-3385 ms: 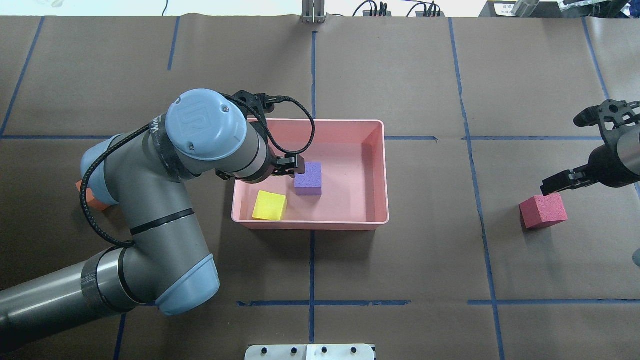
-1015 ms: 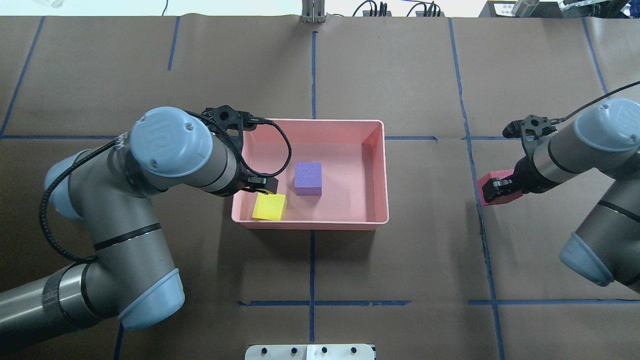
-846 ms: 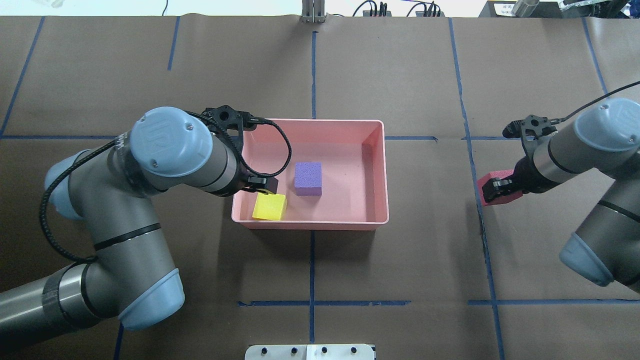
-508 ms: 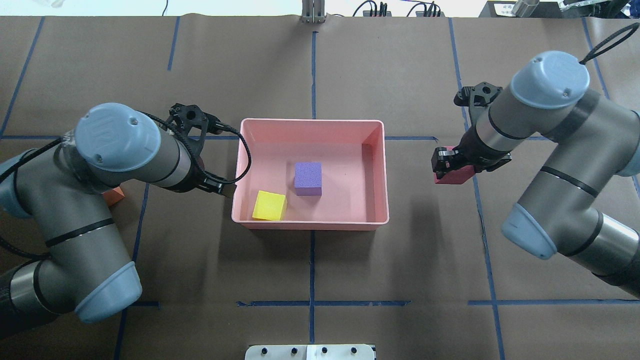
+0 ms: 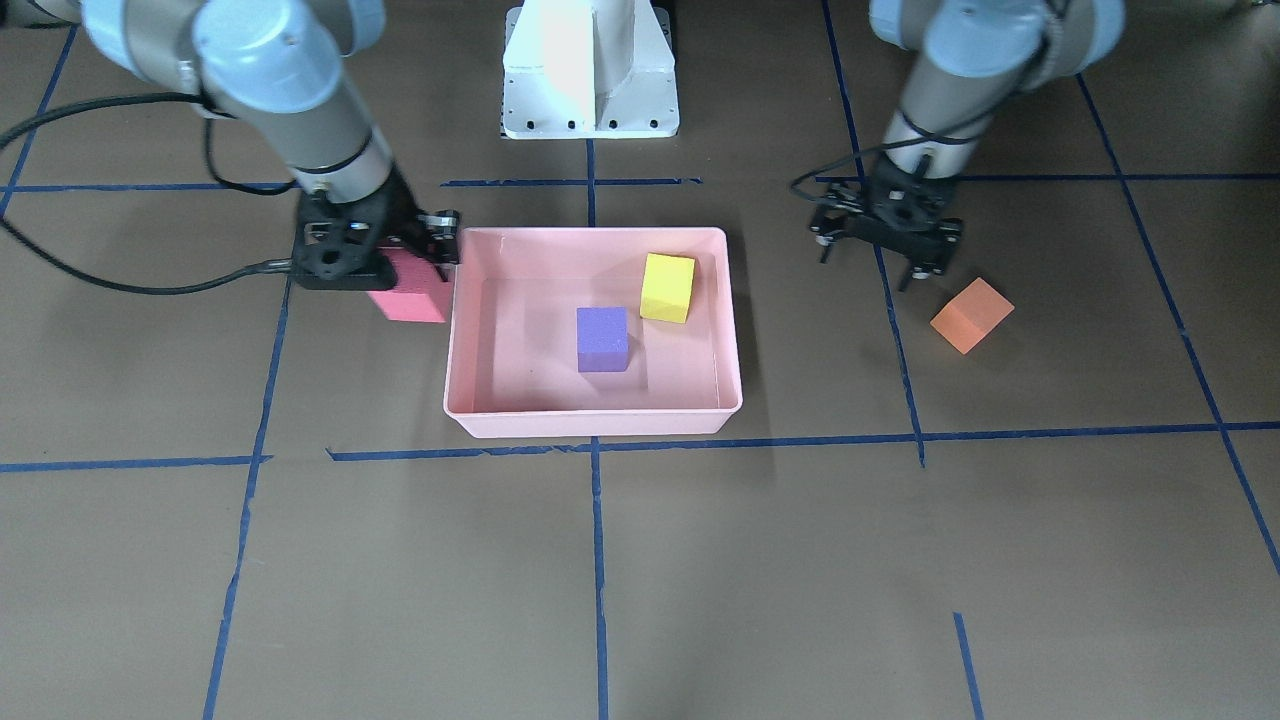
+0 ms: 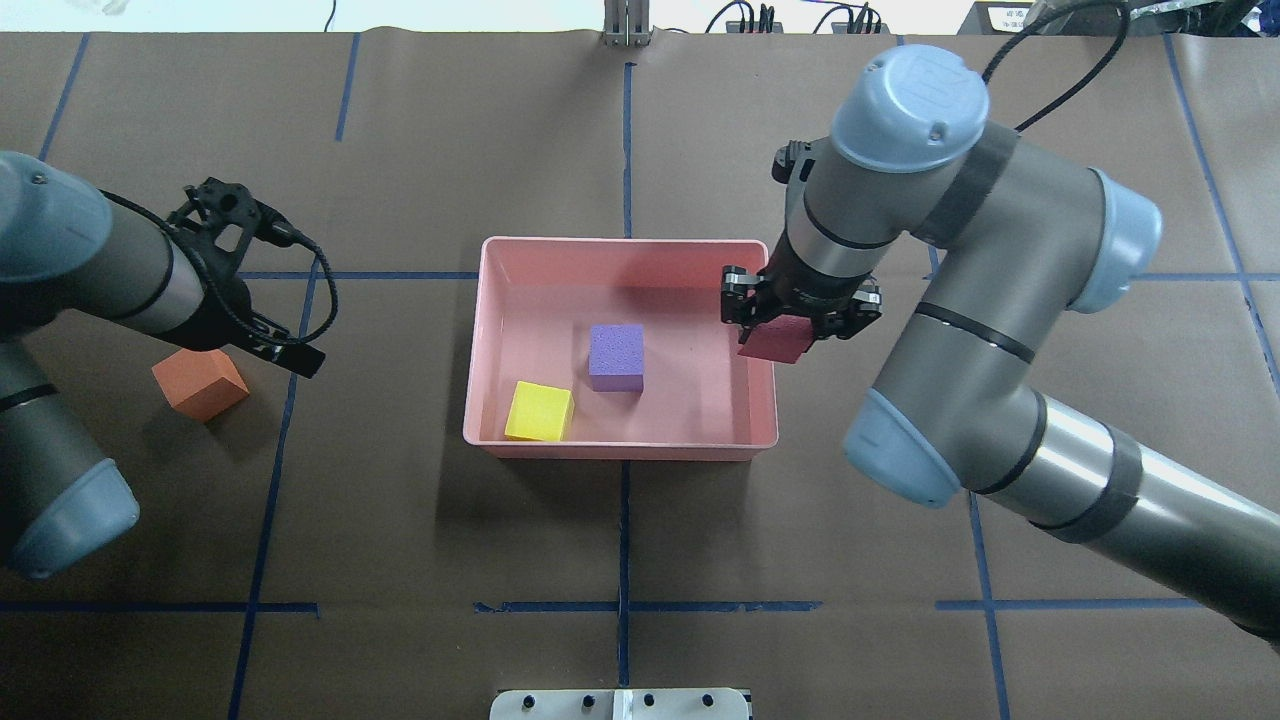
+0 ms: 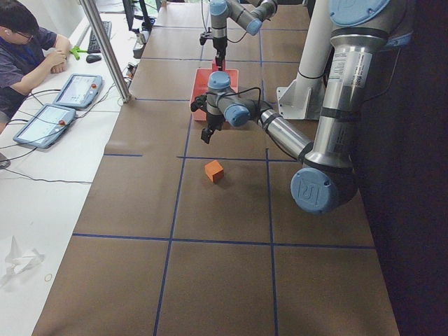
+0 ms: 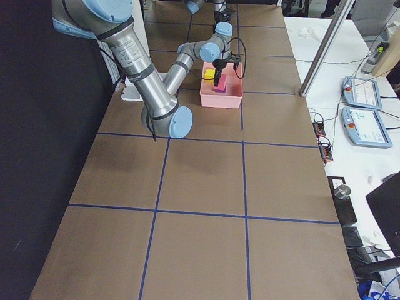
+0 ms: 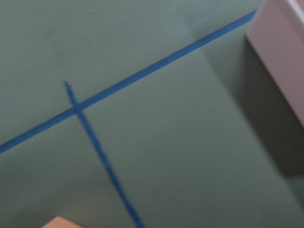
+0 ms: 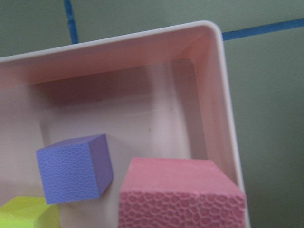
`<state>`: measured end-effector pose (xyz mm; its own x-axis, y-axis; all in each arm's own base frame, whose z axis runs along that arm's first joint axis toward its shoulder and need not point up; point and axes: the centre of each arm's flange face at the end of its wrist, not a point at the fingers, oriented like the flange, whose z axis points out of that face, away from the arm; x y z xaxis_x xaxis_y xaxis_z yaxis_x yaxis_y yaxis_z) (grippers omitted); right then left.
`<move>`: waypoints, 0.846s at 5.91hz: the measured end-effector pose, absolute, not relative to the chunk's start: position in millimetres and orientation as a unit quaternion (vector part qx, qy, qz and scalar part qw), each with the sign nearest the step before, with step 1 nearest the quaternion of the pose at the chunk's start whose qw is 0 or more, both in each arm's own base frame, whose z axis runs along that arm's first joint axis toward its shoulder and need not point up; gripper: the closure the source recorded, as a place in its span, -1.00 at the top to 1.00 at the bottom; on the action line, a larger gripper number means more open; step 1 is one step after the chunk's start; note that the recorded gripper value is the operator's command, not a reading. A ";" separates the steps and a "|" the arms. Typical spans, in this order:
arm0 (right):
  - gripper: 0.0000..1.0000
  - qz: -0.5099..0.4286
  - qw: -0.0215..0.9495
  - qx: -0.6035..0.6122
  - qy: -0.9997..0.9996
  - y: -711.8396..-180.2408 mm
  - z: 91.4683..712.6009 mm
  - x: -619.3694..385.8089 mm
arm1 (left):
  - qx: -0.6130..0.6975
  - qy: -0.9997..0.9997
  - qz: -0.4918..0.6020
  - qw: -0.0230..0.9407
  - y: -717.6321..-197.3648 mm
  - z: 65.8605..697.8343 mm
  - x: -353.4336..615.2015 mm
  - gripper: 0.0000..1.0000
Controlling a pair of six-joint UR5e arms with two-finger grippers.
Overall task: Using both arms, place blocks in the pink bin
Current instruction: 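Carry the magenta cube into the bin with the right gripper while the left reaches out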
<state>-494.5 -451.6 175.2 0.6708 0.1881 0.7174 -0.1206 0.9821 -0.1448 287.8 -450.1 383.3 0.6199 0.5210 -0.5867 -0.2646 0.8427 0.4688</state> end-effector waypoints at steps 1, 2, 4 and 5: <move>1.00 0.094 0.915 -0.030 -0.392 -439.7 169.4 -519.2 | 0.176 0.368 0.246 0.879 -449.9 396.3 277.9 1.00; 1.00 0.099 0.915 -0.024 -0.391 -434.5 169.4 -526.6 | 0.185 0.362 0.272 0.872 -449.0 409.8 274.7 1.00; 1.00 0.098 0.915 -0.019 -0.390 -430.4 173.8 -524.2 | 0.226 0.369 0.301 0.850 -455.3 466.6 279.3 1.00; 1.00 0.098 0.915 -0.019 -0.390 -429.5 175.6 -523.4 | 0.238 0.376 0.305 0.842 -457.7 488.7 282.1 1.00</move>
<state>-523.4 -429.5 175.6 0.6769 0.1943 0.7100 -0.1645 0.9801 -0.1115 282.1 -457.7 488.7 0.5302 0.6934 -0.4879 -0.3349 0.6999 0.6309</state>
